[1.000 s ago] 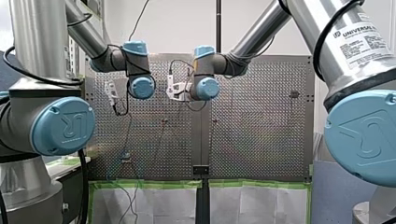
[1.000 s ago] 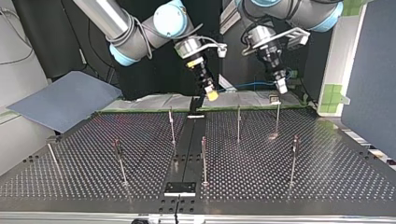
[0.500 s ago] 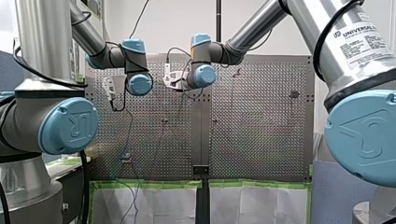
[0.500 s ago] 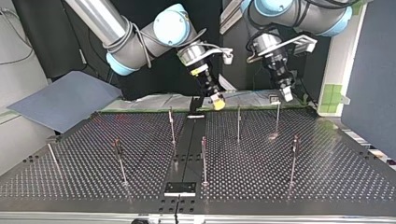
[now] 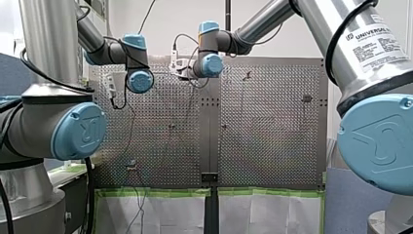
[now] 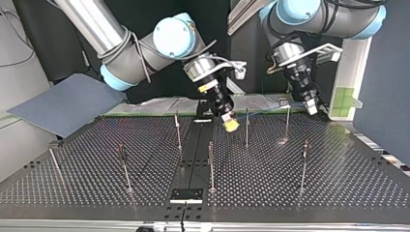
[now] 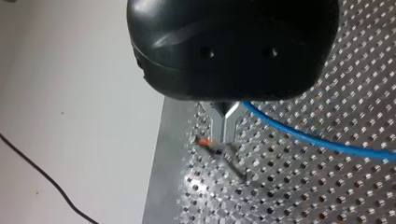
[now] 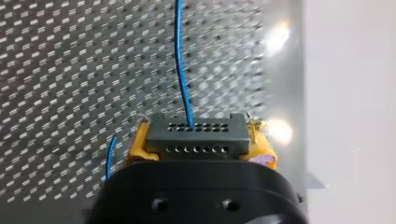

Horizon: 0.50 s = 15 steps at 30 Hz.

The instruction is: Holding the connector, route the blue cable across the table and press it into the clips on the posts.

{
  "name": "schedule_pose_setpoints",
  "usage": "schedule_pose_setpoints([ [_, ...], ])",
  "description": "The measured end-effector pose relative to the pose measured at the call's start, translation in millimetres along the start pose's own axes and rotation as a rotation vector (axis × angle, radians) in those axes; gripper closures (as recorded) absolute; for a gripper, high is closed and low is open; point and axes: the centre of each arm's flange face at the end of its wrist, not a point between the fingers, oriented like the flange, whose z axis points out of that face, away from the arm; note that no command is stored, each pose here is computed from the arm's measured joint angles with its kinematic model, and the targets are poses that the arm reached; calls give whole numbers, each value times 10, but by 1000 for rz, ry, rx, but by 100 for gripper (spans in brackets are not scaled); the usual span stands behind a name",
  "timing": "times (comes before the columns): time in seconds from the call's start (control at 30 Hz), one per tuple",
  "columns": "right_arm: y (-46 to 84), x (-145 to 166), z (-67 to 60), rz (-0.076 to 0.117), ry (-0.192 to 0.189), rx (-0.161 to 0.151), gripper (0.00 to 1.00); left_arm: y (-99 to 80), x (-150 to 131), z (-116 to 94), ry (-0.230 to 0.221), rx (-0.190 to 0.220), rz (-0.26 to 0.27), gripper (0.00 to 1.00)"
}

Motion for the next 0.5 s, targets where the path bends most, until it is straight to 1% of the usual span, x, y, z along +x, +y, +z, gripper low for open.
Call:
schedule_pose_setpoints([
  [0.1,-29,89,61,2,16,8,100,6,-52,167,-10,4,-13,100],
  [0.17,-42,130,110,2,25,11,100,-15,-107,256,-19,17,-29,100],
  [0.27,-54,158,190,3,35,12,100,-55,-185,348,-29,35,-45,100],
  [0.4,-79,145,304,3,41,14,100,-87,-265,442,-39,44,-65,100],
  [0.5,-91,132,396,3,48,15,100,-87,-267,500,-39,51,-73,100],
])
